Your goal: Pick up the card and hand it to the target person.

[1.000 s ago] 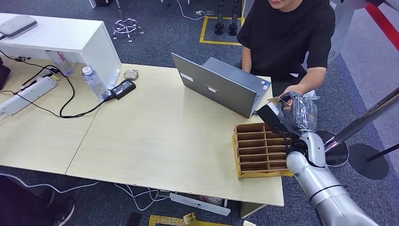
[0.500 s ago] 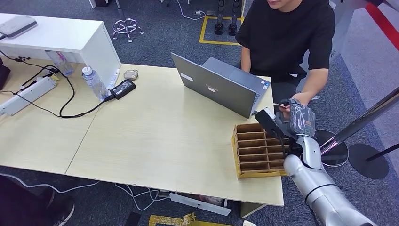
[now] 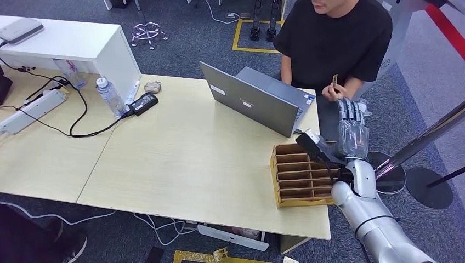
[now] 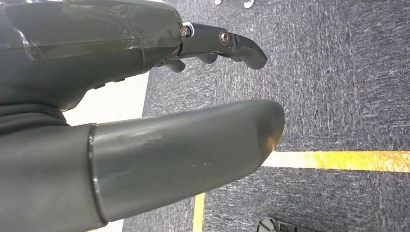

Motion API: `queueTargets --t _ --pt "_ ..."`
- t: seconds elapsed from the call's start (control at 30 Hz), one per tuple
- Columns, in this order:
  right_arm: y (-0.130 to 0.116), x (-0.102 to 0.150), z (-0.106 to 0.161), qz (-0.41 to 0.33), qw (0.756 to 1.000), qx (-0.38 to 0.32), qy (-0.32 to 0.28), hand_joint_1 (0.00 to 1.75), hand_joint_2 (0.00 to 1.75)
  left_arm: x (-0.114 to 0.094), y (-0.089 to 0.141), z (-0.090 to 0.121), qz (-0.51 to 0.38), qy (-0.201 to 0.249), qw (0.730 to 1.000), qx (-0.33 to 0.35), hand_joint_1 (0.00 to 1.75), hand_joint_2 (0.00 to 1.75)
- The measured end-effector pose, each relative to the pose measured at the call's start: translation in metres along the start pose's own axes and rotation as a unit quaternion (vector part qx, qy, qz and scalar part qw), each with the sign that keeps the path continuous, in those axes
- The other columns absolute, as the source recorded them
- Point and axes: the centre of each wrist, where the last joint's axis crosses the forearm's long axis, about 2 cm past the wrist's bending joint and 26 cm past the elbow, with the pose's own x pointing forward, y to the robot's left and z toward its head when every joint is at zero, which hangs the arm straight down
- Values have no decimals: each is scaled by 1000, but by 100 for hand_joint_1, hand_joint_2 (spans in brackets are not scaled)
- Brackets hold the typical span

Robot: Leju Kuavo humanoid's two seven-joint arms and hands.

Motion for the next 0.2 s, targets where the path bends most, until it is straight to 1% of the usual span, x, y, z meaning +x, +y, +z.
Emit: queueTargets --t 0.07,0.2 --pt "0 -2 4 -4 1000 -7 -17 0 175 0 0 0 -2 -1 1000 0 0 0" --pt "-1 -7 10 -40 998 -29 -40 0 175 0 0 0 -7 -1 1000 1 0 0"
